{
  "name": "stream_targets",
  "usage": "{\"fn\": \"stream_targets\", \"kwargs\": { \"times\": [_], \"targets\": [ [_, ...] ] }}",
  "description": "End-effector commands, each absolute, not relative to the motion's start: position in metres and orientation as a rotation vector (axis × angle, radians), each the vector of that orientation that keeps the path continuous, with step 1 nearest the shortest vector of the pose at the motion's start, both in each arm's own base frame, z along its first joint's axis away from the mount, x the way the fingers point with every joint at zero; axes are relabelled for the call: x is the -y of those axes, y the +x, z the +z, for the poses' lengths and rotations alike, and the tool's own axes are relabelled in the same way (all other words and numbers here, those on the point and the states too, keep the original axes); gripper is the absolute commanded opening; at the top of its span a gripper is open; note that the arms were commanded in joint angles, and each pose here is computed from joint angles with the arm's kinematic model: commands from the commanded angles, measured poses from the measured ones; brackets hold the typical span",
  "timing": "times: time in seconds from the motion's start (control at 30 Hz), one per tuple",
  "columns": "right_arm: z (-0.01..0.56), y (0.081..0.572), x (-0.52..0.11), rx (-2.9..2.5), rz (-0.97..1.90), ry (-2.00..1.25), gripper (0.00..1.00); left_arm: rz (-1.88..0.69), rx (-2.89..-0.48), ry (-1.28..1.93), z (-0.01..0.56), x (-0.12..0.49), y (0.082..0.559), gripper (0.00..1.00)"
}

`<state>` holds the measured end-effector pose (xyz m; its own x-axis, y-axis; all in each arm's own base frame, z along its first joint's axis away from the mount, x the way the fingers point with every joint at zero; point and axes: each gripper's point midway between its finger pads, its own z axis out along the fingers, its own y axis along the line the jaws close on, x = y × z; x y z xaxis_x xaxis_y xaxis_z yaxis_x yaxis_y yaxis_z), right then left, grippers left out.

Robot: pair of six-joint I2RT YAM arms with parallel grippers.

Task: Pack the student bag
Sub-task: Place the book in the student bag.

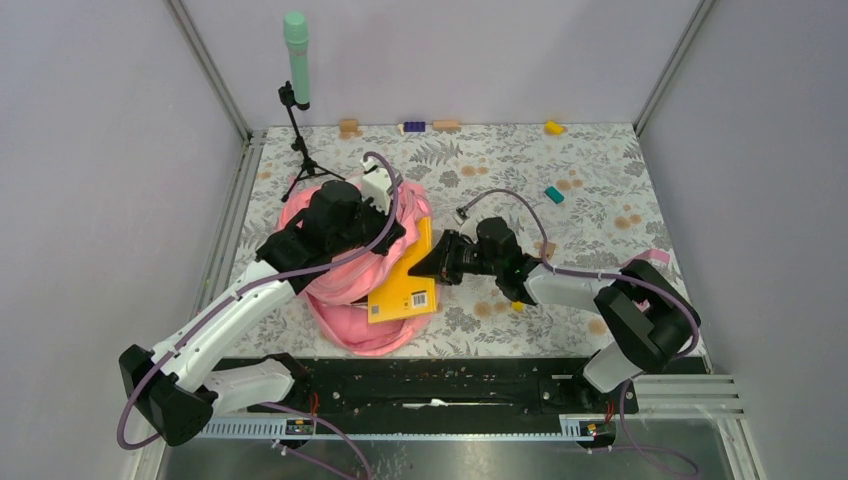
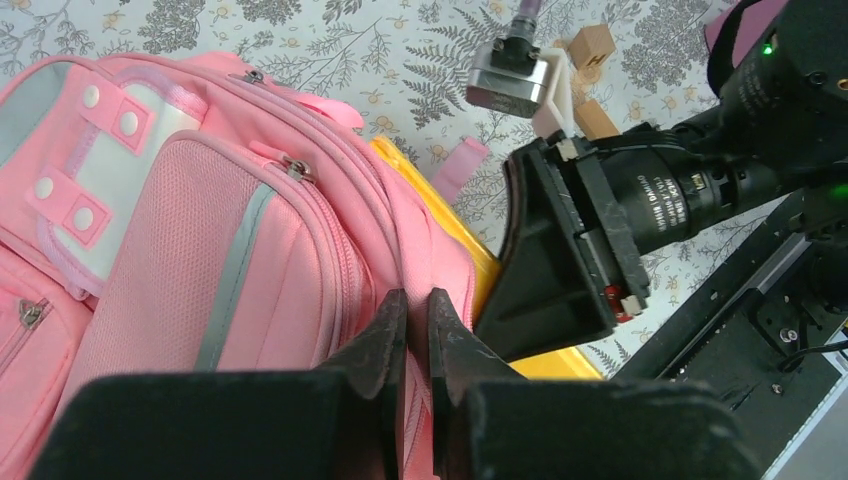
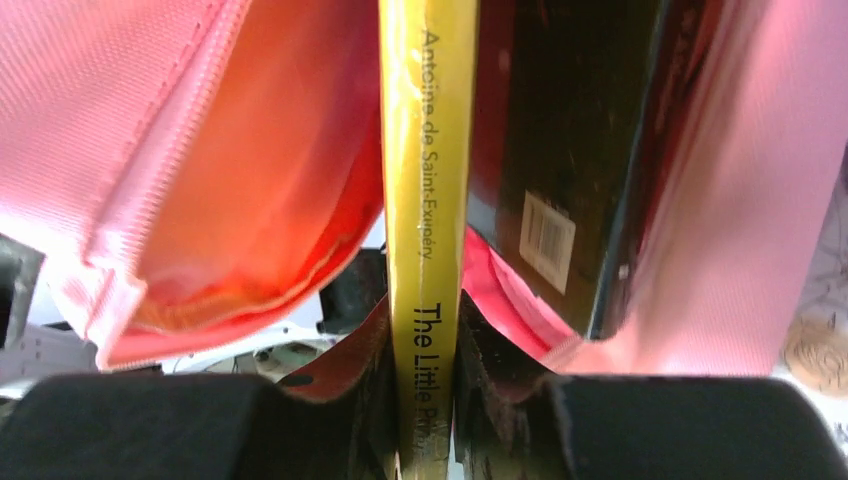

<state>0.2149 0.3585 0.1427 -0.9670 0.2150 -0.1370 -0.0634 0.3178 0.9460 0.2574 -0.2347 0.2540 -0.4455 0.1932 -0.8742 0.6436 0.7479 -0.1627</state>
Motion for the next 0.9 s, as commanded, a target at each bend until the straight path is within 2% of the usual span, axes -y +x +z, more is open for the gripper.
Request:
{"fn": "stream_targets", "kwargs": {
  "times": [0.0, 0.5, 0.63, 0.7, 0.87],
  "targets": [
    [0.181, 0.255, -0.380, -2.150, 1.631, 0.100, 0.00, -0.782, -1.638, 0.636, 0.347, 0.261, 0.257, 0.00],
    [0.135, 0.293, -0.422, -2.223, 1.242, 0.095, 0.00, -0.797, -1.645, 0.638, 0.344, 0.264, 0.257, 0.00],
    [0.118, 0.305, -0.407, -2.202, 1.108, 0.114, 0.08, -0.787, -1.642, 0.635, 0.345, 0.261, 0.257, 0.00],
    [0.118, 0.311, -0.400, -2.177, 1.055, 0.119, 0.19, -0.783, -1.642, 0.634, 0.345, 0.261, 0.257, 0.00],
    [0.123, 0.315, -0.390, -2.166, 0.945, 0.017, 0.70, -0.778, -1.645, 0.635, 0.344, 0.260, 0.257, 0.00]
  ]
}}
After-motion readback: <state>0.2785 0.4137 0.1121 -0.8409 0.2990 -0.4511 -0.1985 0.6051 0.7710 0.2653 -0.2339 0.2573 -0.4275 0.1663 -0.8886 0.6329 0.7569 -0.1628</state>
